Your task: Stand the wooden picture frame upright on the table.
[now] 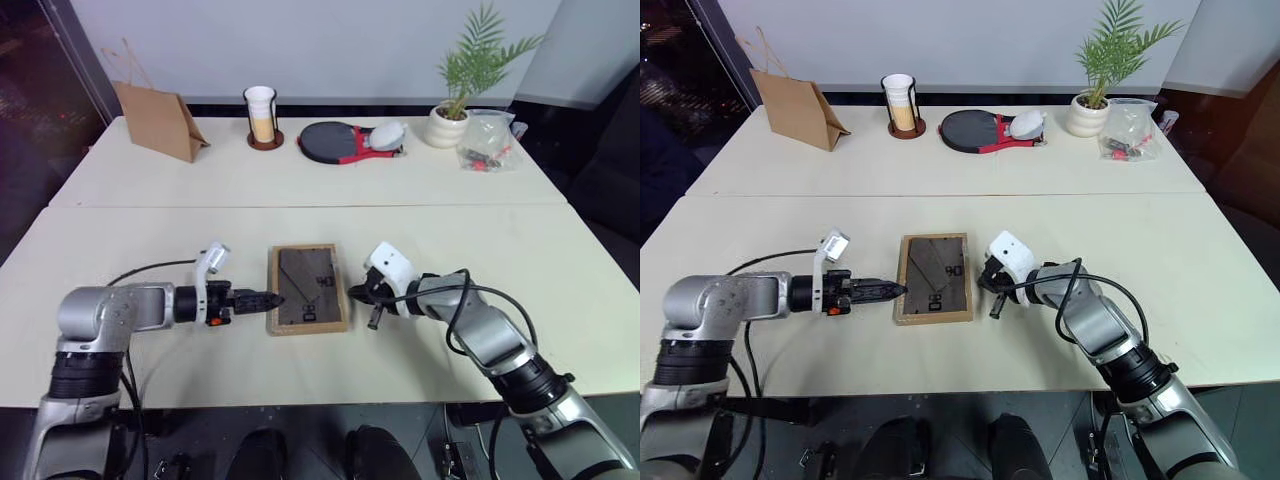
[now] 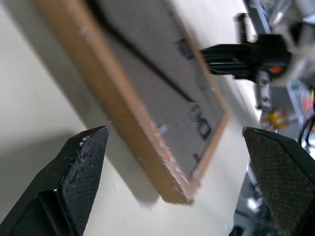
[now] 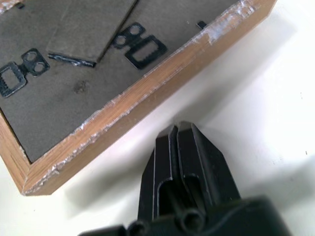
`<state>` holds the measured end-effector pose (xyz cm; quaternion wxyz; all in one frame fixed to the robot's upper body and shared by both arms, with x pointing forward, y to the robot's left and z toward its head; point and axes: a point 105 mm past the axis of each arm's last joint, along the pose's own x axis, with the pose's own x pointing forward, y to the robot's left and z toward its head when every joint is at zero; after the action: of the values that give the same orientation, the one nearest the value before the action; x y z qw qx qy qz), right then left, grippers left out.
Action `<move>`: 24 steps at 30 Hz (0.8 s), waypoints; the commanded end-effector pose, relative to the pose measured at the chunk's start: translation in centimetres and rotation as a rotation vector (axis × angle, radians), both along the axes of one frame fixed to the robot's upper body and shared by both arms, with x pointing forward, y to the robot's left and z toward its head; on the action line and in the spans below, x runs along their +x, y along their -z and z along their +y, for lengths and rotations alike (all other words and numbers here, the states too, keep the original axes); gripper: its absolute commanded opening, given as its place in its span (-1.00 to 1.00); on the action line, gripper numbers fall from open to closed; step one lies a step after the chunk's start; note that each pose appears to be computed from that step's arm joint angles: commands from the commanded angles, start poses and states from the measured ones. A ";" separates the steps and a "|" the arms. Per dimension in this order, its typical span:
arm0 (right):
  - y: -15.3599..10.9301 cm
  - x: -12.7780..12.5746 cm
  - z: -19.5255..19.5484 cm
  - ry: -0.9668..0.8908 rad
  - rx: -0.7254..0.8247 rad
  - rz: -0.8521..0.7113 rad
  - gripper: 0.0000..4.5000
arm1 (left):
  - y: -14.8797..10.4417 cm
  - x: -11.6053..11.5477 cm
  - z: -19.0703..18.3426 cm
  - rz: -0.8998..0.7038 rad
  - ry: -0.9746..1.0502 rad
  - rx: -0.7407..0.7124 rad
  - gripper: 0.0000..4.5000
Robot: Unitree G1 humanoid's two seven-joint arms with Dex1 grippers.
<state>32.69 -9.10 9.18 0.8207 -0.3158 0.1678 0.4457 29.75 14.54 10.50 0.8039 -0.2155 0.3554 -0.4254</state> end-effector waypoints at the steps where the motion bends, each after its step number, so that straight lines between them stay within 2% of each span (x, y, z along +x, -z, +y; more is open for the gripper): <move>1: -0.5 -0.5 1.4 -0.071 -0.003 -0.020 -1.00 | 0.1 0.6 0.5 -0.008 -0.055 0.030 0.99; 9: -0.8 -1.9 3.6 -0.200 0.043 0.031 -1.00 | 1.9 1.0 0.3 0.057 -0.107 -0.023 0.99; 14: -1.1 -1.6 4.3 -0.208 0.075 0.043 -1.00 | 2.5 0.8 -0.1 0.111 -0.117 -0.130 0.99; 16: -1.2 -1.4 4.2 -0.206 0.071 0.039 -1.00 | 1.9 0.5 -0.5 0.113 -0.091 -0.189 0.99; 19: -1.5 -1.1 3.9 -0.196 0.064 0.023 -1.00 | 1.0 -0.3 -1.2 0.106 -0.039 -0.250 0.60; 24: -1.9 -0.6 3.3 -0.174 0.058 0.005 -1.00 | -0.1 -1.2 -1.4 0.121 0.008 -0.331 -0.50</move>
<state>31.64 -6.07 9.22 0.7814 -0.2972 0.1639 0.5237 28.91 13.53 9.64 0.7425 -0.3703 0.3368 -0.4450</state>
